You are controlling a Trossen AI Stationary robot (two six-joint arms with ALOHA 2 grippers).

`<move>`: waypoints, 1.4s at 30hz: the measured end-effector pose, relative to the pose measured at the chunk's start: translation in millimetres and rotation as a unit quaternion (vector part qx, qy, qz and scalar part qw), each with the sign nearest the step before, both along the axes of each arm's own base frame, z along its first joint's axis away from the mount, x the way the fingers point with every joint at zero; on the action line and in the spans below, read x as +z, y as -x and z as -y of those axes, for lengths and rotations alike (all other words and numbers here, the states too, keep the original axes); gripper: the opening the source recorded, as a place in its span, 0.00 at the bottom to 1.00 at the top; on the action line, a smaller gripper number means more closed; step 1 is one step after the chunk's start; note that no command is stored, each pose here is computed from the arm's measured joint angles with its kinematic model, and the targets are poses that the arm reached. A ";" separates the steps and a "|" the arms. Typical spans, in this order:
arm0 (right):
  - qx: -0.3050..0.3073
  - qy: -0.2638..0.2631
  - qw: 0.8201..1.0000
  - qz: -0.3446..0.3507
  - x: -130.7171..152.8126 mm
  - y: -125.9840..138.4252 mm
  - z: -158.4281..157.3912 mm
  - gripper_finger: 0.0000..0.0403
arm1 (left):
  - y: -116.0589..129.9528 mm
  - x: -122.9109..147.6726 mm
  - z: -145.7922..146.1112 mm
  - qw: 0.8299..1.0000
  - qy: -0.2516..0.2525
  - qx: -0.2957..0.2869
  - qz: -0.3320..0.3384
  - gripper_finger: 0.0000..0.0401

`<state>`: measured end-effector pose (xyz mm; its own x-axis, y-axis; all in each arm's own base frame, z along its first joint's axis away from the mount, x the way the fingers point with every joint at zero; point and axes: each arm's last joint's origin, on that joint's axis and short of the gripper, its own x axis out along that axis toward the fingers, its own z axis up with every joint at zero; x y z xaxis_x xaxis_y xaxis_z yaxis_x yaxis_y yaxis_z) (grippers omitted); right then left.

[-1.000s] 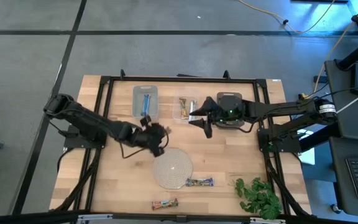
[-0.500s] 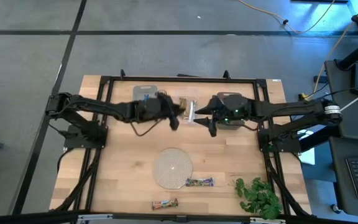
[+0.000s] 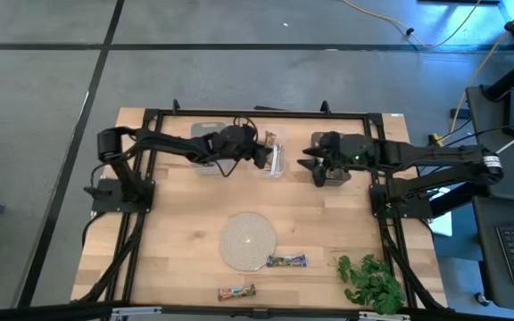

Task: Pick and place Granola Bars by type
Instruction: Put the yellow granola bar into the transparent bin, then put the red granola bar into the black bin

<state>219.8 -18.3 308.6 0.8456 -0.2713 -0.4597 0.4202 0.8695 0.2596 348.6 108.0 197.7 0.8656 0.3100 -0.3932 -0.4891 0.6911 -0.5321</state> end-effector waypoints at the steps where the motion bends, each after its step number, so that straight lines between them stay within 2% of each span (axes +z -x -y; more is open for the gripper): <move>1: 0.000 0.000 1.000 -0.001 -0.8 -1.1 0.1 0.52 | -0.6 -4.3 -2.4 1.000 0.006 0.005 -0.004 0.18; 10: 0.000 -0.002 0.999 -0.044 -10.3 -1.3 0.2 0.52 | -3.7 -30.5 -11.9 0.999 0.026 0.023 -0.035 0.18; 21: 0.001 -0.003 0.998 -0.062 -13.5 -0.4 0.1 0.52 | -3.9 -30.8 -11.8 0.999 0.025 0.024 -0.035 0.18; 26: 0.001 -0.003 0.998 -0.067 -14.3 0.2 0.0 0.52 | -3.9 -30.8 -11.8 0.998 0.046 0.033 -0.027 0.19; 30: 0.001 -0.004 0.997 -0.078 -16.1 1.5 0.0 0.52 | -4.1 -30.8 -11.3 0.998 0.050 0.028 -0.026 0.24; 36: 0.002 -0.005 0.995 -0.097 -18.9 3.7 -0.2 0.52 | -5.0 -29.0 -11.3 0.998 0.049 0.024 -0.016 0.38; 39: 0.006 0.002 0.995 -0.099 -18.9 3.7 -0.2 0.52 | -6.3 -19.5 -11.7 0.999 0.040 0.012 0.018 0.45; 42: 0.013 0.012 0.995 -0.102 -18.9 3.7 -0.2 0.52 | -5.1 0.3 -10.1 0.998 0.002 -0.022 0.056 0.49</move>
<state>216.2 -18.1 289.7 0.7416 -0.2635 -0.6169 0.4398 0.8854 0.1506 353.7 118.1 198.0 0.9169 0.2693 -0.2946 -0.3958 0.7088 -0.5840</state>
